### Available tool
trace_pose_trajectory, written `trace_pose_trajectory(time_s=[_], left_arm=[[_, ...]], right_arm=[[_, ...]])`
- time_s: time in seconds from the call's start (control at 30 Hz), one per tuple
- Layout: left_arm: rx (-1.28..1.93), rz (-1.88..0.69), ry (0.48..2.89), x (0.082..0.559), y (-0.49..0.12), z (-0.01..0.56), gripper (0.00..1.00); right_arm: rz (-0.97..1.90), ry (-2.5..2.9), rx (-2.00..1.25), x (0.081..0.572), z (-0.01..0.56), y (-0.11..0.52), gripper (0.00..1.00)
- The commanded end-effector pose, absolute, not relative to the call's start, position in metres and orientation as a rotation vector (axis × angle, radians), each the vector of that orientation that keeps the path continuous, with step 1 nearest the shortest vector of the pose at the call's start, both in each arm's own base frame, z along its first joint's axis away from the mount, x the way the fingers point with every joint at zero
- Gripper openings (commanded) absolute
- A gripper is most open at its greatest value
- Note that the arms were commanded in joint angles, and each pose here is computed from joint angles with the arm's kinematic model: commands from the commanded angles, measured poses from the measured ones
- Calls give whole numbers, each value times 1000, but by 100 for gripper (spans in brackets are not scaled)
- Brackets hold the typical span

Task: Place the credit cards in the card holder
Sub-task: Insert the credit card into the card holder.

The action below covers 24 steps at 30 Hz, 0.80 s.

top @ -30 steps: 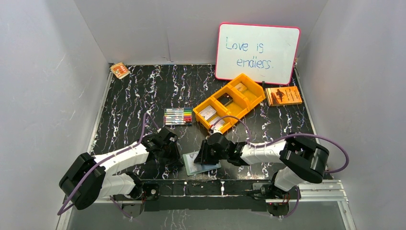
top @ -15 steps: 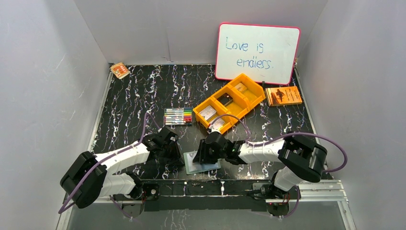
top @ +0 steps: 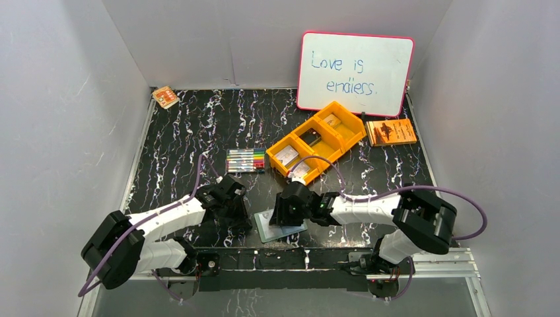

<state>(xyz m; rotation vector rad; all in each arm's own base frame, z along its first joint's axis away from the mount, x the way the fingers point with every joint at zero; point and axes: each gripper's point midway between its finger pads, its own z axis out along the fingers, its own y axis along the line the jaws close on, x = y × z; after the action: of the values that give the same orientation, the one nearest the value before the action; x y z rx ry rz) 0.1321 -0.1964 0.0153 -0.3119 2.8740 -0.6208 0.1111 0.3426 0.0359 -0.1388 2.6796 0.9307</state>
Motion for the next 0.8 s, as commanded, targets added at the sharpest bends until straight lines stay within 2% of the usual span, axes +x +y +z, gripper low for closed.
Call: trace_pose_trajectory(time_s=[0.0, 0.27, 0.53, 0.67, 0.77], left_arm=[[-313, -476, 2867, 132, -176, 15, 5], [-318, -482, 2864, 133, -177, 18, 5], [-301, -529, 2838, 136, -182, 28, 7], [-297, -543, 2827, 137, -183, 31, 9], [-302, -551, 2825, 137, -184, 32, 10]], right_arm=[[867, 2635, -143, 120, 58, 336, 52], [848, 2591, -157, 124, 76, 328, 53], [595, 2527, -165, 146, 88, 265, 56], [645, 2537, -102, 151, 82, 241, 58], [793, 2536, -100, 144, 76, 243, 58]])
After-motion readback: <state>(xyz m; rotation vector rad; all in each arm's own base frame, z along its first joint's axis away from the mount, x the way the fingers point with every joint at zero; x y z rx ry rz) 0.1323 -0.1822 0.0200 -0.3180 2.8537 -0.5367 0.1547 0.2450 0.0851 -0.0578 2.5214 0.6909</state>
